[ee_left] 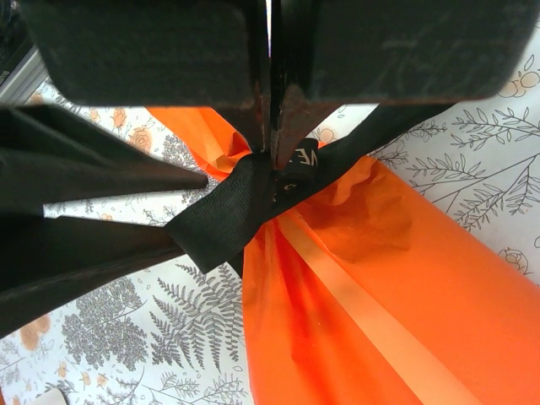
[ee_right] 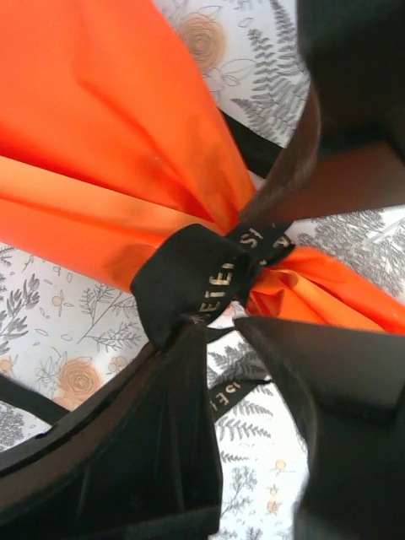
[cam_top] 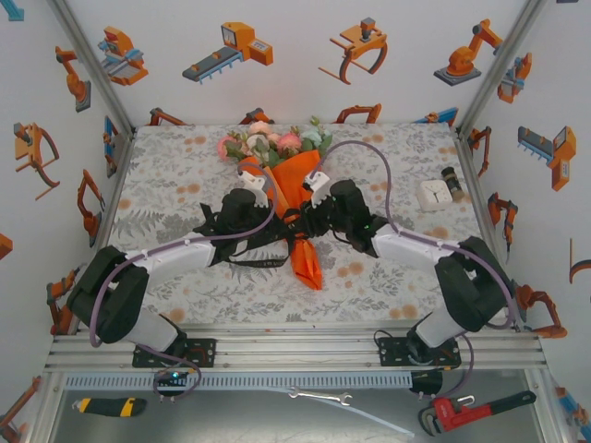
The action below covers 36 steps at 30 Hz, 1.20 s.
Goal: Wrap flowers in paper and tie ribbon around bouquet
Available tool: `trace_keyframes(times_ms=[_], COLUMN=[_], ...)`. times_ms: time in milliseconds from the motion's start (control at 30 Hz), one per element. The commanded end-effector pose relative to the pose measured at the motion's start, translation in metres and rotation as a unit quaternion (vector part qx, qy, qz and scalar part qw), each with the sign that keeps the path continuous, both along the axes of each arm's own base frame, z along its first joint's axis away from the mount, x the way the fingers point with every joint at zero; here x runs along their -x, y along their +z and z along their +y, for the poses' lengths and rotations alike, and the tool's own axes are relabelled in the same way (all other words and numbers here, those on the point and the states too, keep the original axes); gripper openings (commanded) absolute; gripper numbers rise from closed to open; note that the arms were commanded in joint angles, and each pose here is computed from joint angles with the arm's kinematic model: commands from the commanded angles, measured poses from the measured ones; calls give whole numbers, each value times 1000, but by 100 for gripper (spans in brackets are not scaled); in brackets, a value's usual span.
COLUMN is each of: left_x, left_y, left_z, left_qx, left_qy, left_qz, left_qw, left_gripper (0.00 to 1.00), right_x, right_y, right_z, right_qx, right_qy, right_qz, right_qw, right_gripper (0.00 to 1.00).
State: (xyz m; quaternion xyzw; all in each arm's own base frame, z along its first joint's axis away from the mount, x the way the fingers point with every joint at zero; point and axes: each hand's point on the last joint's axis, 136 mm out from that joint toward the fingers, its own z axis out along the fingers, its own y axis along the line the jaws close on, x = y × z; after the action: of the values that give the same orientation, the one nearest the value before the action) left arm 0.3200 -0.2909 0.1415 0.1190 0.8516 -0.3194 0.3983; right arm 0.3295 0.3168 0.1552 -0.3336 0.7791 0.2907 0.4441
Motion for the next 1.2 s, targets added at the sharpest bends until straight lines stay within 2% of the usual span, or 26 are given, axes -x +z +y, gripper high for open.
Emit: trace_keyframes(times_ms=[0, 33, 133, 200, 333, 433, 500, 567, 733, 800, 967, 1067, 1167], left_x=[-3, -2, -1, 2, 12, 17, 21, 24, 21, 17, 8, 1, -9], left_y=[15, 16, 22, 30, 41, 24, 5, -11, -35, -41, -58, -67, -72], left_z=[3, 4, 13, 24, 63, 109, 130, 135, 113, 103, 90, 85, 84], left_qx=[-1, -3, -13, -24, -86, -198, -262, -282, -244, -215, -194, -182, -176], left_qy=[0, 2, 15, 30, 70, 119, 125, 108, 44, 19, -14, -19, -6], left_qz=[-20, -21, -28, -38, -68, -70, -47, -19, 23, 35, 63, 74, 73], left_qw=[1000, 1000, 999, 999, 992, 970, 956, 953, 969, 976, 979, 980, 982], left_gripper=[1, 5, 27, 38, 48, 50, 49, 49, 54, 59, 62, 59, 48], right_x=[-13, -14, -15, -14, -11, -9, -9, -10, -11, -11, -10, -10, -10], right_y=[32, 36, 45, 47, 46, 47, 45, 45, 45, 46, 47, 46, 45], right_z=[11, 11, 8, 6, 3, 4, 5, 6, 9, 9, 7, 7, 8], right_qx=[-36, -38, -42, -39, -38, -42, -43, -44, -48, -50, -51, -51, -53], right_qy=[13, 12, 3, 3, 2, 5, 6, 7, 15, 18, 18, 17, 19], right_qz=[-49, -53, -60, -59, -54, -52, -49, -48, -45, -44, -45, -42, -38], right_qw=[998, 998, 997, 998, 998, 998, 998, 998, 998, 998, 998, 998, 998], right_gripper=[20, 15, 1, 0, 0, 0, 0, 0, 0, 0, 0, 0, 0])
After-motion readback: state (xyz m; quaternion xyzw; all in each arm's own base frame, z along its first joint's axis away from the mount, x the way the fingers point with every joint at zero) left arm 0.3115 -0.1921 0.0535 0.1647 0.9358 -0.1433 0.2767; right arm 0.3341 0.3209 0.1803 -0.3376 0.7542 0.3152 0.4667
